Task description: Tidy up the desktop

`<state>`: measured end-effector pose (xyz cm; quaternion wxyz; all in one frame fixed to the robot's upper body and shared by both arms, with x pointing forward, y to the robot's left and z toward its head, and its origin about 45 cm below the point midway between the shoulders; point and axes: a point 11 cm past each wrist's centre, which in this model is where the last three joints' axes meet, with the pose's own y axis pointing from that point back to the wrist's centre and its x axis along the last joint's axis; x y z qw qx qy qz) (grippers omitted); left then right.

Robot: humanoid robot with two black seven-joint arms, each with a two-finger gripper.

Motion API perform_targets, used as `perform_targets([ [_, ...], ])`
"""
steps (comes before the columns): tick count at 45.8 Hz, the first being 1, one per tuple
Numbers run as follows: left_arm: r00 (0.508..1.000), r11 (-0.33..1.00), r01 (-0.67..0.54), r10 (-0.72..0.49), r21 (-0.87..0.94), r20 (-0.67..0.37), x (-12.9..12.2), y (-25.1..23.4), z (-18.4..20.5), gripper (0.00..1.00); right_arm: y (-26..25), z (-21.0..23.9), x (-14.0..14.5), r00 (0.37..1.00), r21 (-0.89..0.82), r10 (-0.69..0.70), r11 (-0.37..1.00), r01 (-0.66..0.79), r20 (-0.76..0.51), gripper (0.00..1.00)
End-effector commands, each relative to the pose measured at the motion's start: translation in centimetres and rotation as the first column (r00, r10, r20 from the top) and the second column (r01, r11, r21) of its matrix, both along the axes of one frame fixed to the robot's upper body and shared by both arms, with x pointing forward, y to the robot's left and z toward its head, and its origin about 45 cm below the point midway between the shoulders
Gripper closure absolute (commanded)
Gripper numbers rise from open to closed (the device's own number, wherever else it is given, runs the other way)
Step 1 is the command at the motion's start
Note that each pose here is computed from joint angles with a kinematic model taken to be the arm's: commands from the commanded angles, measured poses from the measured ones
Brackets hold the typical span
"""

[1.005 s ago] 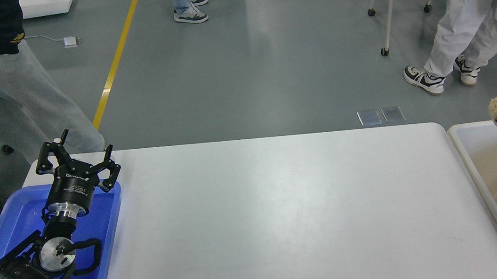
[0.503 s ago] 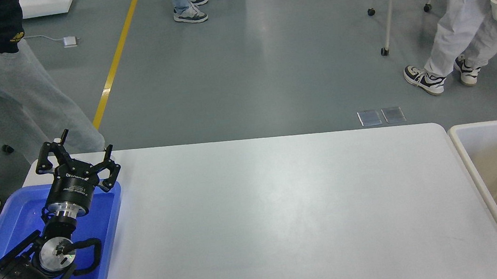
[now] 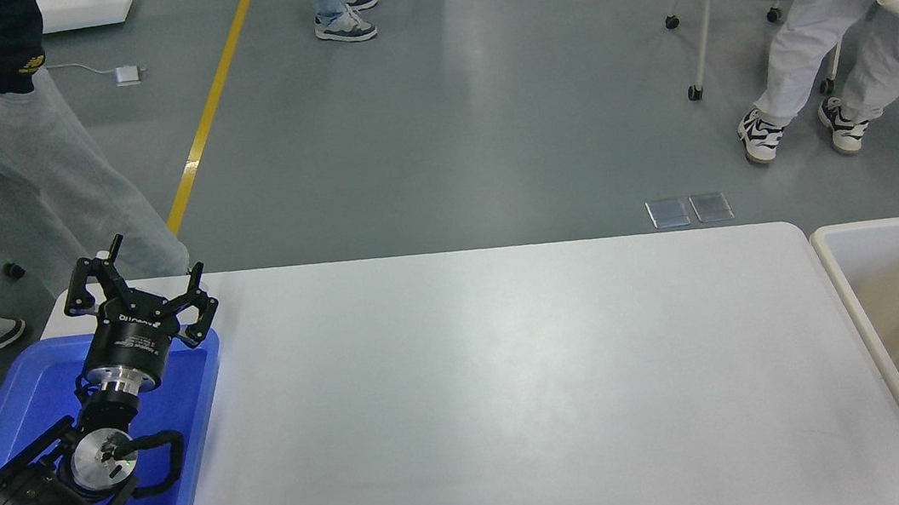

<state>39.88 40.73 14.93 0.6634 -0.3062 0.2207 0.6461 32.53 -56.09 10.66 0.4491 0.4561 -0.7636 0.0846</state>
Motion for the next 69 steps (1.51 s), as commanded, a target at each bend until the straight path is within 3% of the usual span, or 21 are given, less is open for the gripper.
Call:
perform_targets([
  [1,1.000,1.000,0.000,0.000,0.000,0.000,0.0,0.0,0.0,0.00,-0.4,-0.4,-0.7,0.998,0.000,-0.055,0.998,0.055,0.009,1.00],
  [35,1.000,1.000,0.001,-0.001,-0.001,0.001,0.0,0.0,0.0,0.00,-1.2,-1.6,-2.8,0.994,0.008,-0.106,0.994,0.106,-0.012,0.99],
  [37,1.000,1.000,0.001,-0.001,-0.001,0.001,0.0,0.0,0.0,0.00,-1.3,-1.7,-3.0,0.994,0.011,-0.111,0.994,0.111,-0.012,0.80],
  [40,1.000,1.000,0.001,-0.001,-0.001,0.001,0.0,0.0,0.0,0.00,-1.5,-1.6,-3.1,0.992,0.018,-0.125,0.992,0.125,-0.005,0.33],
  [41,1.000,1.000,0.001,-0.001,-0.001,0.001,0.0,0.0,0.0,0.00,-1.6,-1.6,-3.2,0.992,0.019,-0.129,0.991,0.129,-0.004,0.22],
  [50,1.000,1.000,0.001,-0.001,-0.001,0.001,0.0,0.0,0.0,0.00,-1.6,-1.8,-3.4,0.992,0.026,-0.126,0.992,0.126,-0.013,0.02],
  [69,1.000,1.000,0.000,0.000,0.000,0.000,0.0,0.0,0.0,0.00,-1.5,-2.8,-4.7,0.993,0.015,-0.114,0.993,0.115,-0.042,0.00],
])
